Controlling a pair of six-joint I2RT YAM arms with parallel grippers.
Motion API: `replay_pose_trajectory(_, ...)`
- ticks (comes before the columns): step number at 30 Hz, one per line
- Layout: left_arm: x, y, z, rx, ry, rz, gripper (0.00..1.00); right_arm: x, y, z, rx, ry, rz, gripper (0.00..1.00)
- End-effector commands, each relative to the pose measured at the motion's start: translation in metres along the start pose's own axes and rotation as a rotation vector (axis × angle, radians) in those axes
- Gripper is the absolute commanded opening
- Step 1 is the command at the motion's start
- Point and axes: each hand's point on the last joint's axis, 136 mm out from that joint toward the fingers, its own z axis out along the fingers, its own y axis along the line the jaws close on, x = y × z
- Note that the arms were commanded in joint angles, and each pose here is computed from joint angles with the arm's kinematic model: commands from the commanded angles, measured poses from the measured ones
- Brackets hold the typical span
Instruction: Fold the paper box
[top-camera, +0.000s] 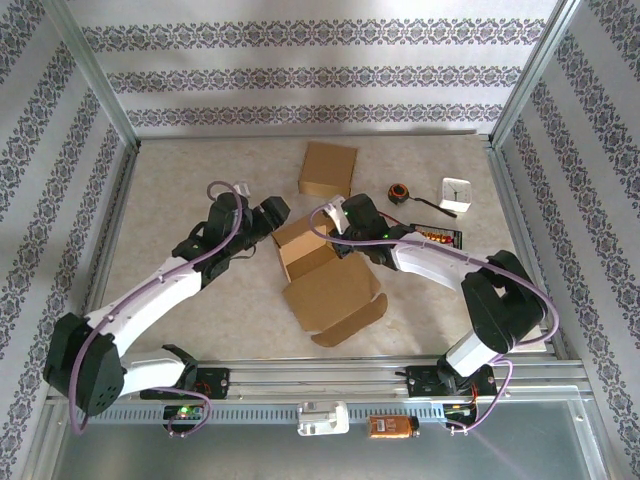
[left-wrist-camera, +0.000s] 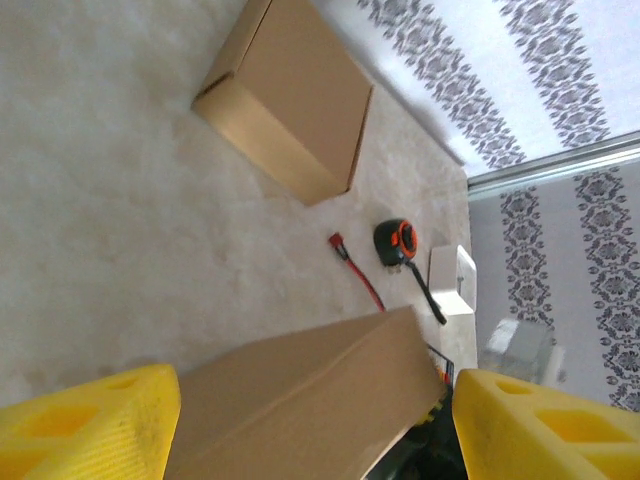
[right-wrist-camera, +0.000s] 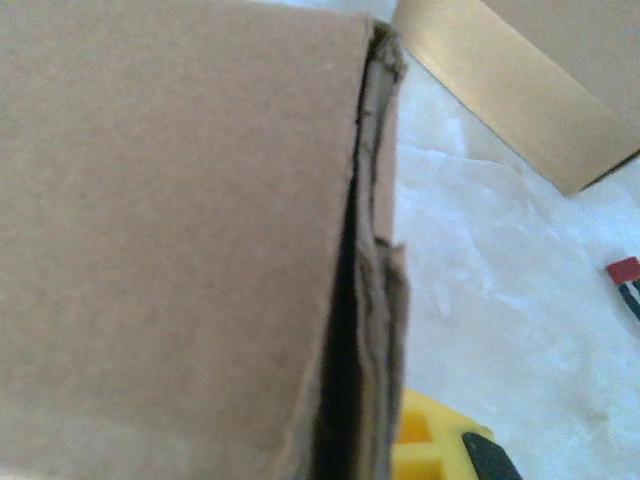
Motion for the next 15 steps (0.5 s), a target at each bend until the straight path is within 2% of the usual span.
replay_pose_trajectory(1, 0.012, 0.012, 0.006, 0.001, 0.049, -0.098, 0.72, -0.011, -0.015, 0.005, 0.087, -0.055, 0.07, 0.04)
replay_pose_trajectory(5, 0.009, 0.026, -0.011, -0.074, 0.02, -0.085, 0.71, -0.012, -0.029, 0.005, 0.167, -0.064, 0.085, 0.04)
replay_pose_trajectory(8, 0.008, 0.028, -0.018, -0.087, 0.013, -0.086, 0.71, -0.015, -0.03, 0.004, 0.172, -0.087, 0.089, 0.04)
replay_pose_trajectory(15, 0.021, 0.014, 0.012, -0.009, 0.102, -0.113, 0.72, -0.02, -0.02, 0.005, 0.137, -0.11, 0.084, 0.04)
